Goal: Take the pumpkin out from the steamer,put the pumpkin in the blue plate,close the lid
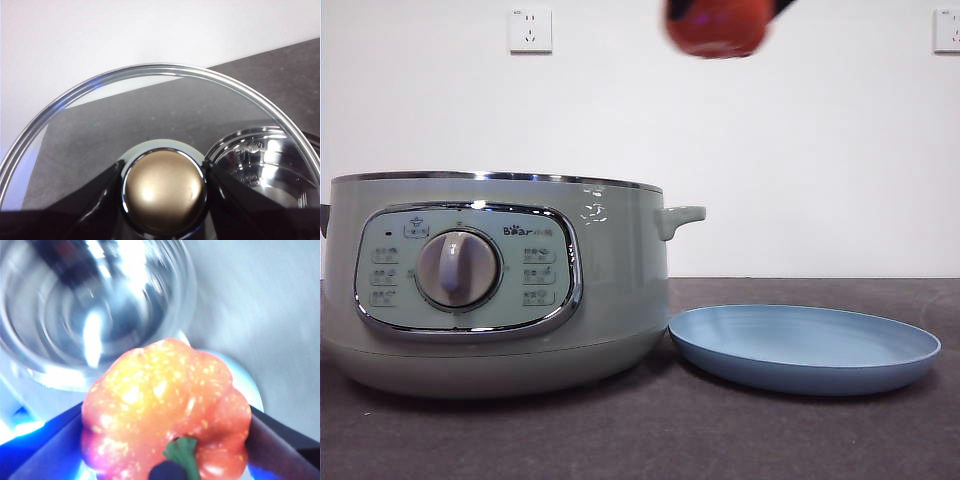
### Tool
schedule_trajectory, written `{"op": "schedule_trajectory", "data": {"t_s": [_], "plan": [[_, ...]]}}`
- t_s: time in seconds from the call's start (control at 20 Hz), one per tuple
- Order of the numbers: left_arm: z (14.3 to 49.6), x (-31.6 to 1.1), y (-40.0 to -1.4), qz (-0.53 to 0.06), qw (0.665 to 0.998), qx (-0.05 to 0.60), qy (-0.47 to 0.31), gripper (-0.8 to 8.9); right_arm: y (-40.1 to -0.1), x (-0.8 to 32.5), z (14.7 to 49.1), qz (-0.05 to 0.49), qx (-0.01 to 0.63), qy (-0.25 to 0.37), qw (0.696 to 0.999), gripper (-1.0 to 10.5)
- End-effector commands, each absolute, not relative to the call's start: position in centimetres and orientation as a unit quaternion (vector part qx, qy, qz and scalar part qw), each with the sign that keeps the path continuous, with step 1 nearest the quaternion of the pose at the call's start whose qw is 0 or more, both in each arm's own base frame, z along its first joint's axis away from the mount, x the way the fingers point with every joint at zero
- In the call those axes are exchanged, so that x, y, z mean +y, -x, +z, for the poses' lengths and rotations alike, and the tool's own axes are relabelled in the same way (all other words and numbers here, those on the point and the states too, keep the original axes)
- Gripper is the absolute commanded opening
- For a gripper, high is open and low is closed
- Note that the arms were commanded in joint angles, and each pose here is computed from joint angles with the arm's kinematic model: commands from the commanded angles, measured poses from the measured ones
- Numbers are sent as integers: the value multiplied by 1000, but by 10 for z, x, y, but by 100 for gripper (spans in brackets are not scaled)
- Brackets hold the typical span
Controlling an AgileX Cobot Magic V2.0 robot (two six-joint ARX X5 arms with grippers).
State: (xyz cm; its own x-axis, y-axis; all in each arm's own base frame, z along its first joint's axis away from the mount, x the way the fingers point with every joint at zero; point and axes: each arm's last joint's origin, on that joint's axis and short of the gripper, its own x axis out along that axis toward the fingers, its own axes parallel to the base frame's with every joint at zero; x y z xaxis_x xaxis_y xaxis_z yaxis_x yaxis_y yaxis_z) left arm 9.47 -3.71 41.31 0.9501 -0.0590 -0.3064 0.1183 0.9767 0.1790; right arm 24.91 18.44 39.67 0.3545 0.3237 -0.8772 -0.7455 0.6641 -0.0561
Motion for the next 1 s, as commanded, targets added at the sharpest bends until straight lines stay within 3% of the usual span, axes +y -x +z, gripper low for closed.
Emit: {"op": "schedule_trajectory", "data": {"t_s": [0.05, 0.3, 0.45, 0.8, 1.0], "plan": [[419, -40, -98, -66, 985, 135, -85, -9, -253, 167, 390, 301, 503, 204, 784, -11], [415, -48, -109, -93, 980, 152, -88, -9, -245, 139, 367, 256, 535, 168, 787, -11], [414, -52, -117, -94, 979, 155, -89, -9, -238, 131, 341, 248, 522, 154, 801, -11], [412, -59, -127, -116, 976, 160, -87, -9, -246, 133, 257, 240, 477, 125, 836, -11], [410, -61, -131, -116, 975, 167, -90, -9, -266, 137, 231, 234, 467, 115, 845, -10]]}}
